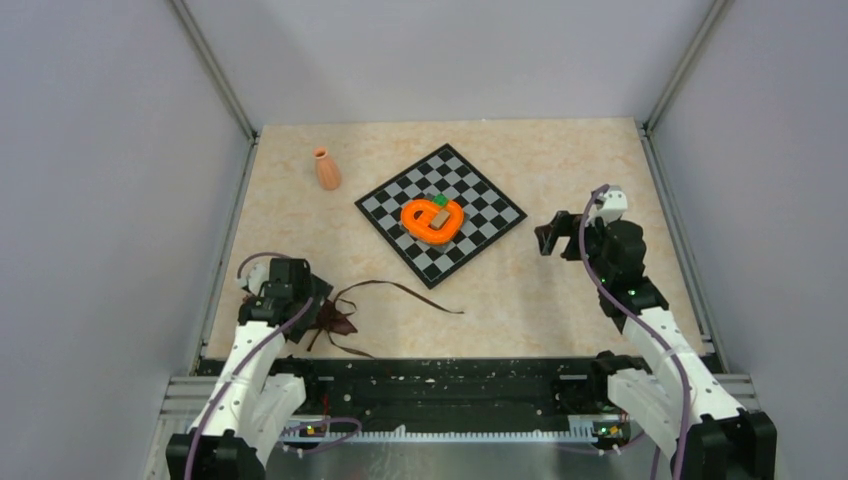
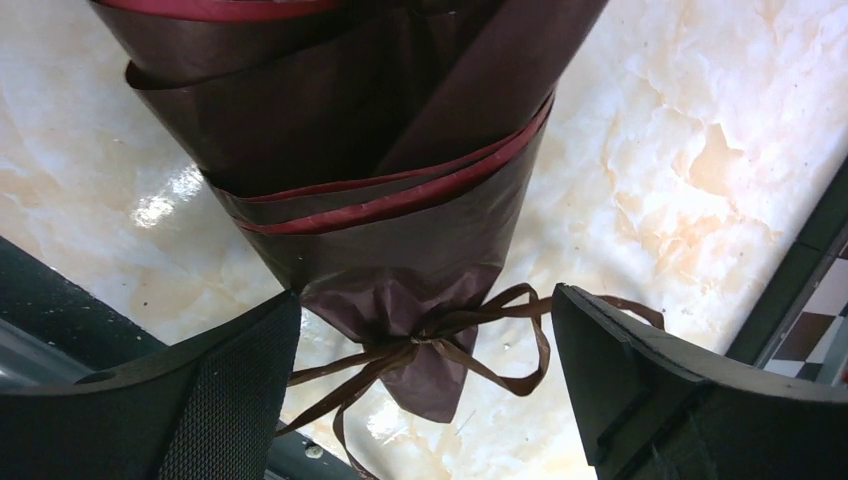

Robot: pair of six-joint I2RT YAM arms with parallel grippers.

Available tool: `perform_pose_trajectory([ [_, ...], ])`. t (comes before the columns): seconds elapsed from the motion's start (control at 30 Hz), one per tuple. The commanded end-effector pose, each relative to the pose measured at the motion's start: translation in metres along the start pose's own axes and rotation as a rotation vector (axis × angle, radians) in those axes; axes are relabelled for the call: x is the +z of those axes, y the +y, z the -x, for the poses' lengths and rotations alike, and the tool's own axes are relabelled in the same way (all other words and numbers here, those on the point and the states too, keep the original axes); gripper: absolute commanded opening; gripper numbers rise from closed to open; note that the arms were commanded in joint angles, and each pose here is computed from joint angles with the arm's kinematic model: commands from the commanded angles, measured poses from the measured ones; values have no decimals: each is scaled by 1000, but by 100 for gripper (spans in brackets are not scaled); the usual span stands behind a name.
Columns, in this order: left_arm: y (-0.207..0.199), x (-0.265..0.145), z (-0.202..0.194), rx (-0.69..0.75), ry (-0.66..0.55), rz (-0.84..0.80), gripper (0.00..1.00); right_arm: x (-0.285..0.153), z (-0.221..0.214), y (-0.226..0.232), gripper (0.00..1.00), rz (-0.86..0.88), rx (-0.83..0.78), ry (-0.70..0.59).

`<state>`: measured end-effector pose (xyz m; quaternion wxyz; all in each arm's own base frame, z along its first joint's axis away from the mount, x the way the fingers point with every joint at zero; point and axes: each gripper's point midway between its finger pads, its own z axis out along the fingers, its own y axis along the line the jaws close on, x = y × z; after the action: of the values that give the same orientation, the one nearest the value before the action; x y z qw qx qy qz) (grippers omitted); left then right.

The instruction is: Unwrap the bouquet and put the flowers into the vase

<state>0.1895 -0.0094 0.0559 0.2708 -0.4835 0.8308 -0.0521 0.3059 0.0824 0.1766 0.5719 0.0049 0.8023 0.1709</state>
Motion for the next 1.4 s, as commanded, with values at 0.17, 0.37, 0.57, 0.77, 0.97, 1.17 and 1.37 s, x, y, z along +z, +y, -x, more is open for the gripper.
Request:
perform_pose_trajectory([
  [0.17, 0, 10, 11, 12, -46, 50, 99, 3, 26, 7, 97, 19, 8, -68],
  [0.37, 0, 19, 10, 50, -24, 83, 99, 3, 25, 7, 97, 20, 12, -65],
  [0.57, -5, 22, 13, 84, -37, 67, 95, 4, 23, 6, 97, 17, 14, -59],
  [0.77, -23, 23, 15, 144, -50, -47, 84, 6, 21, 6, 96, 18, 17, -52],
  [0.97, -46, 27, 14, 205, -63, -184, 71, 6, 20, 6, 95, 21, 19, -48],
  [1.17, -77, 27, 7, 313, -60, -365, 65, 7, 19, 6, 95, 22, 22, -44],
  [1.37, -94, 29, -8, 432, -26, -448, 60, 8, 16, 6, 95, 21, 21, -30],
])
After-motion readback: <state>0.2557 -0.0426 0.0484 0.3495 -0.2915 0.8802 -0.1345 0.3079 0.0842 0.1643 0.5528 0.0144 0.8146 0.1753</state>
